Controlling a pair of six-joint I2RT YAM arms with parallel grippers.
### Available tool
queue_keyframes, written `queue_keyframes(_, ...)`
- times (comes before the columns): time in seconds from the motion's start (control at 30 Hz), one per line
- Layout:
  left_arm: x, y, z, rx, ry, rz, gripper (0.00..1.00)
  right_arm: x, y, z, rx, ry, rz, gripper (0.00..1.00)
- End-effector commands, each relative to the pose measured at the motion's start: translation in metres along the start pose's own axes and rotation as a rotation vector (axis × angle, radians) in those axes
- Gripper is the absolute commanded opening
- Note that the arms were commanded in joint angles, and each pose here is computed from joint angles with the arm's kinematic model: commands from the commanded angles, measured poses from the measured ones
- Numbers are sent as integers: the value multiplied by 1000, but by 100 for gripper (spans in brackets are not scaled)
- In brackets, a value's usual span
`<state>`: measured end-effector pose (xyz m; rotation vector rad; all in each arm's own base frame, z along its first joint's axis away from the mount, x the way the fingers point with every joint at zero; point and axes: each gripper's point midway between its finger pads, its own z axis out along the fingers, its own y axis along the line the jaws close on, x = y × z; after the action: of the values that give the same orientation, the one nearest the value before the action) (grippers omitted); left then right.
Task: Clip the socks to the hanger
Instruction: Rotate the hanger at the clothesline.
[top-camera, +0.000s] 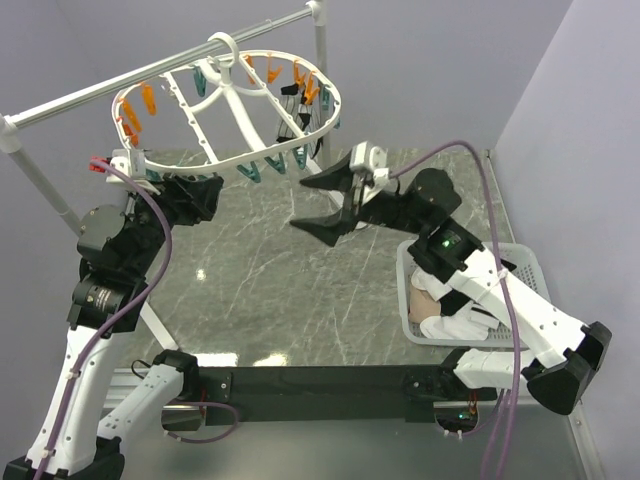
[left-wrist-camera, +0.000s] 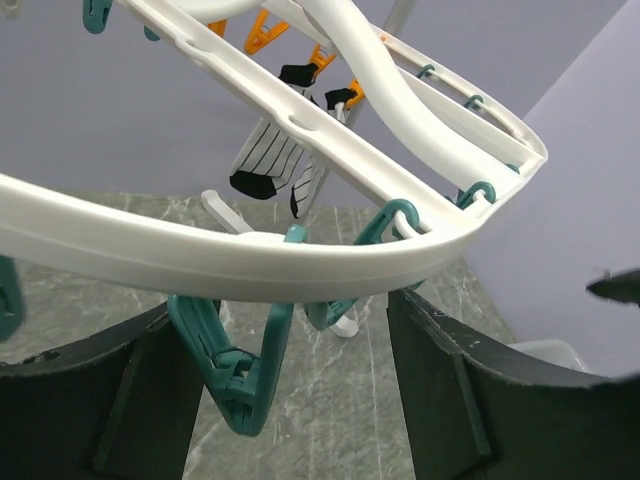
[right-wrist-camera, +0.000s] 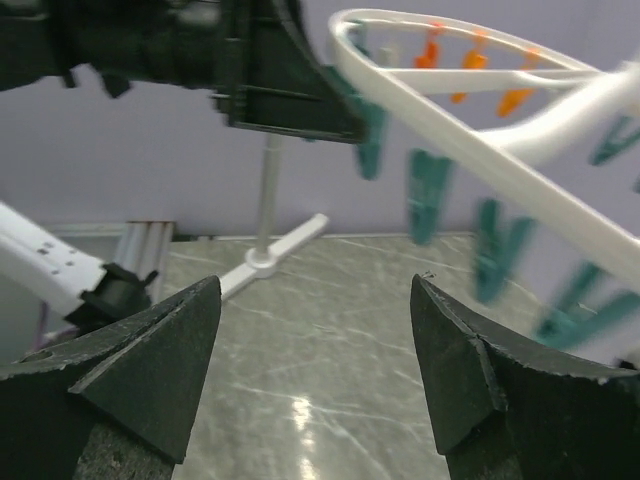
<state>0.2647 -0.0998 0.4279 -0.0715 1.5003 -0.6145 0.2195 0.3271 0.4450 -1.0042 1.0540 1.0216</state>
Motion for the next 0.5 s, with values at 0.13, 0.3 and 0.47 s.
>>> queue_keyframes(0.13, -14, -13, -3, 57, -54, -21, 68, -11, 22, 23, 21, -98, 9, 76)
queue_keyframes(0.3, -18, -19, -6, 88, -76, -35, 61, 6, 18, 52, 29, -125, 69, 68)
queue_keyframes(0.47, -18, -23, -8, 112, -81, -37, 57, 7, 19, 81, 3, -150, 120, 61)
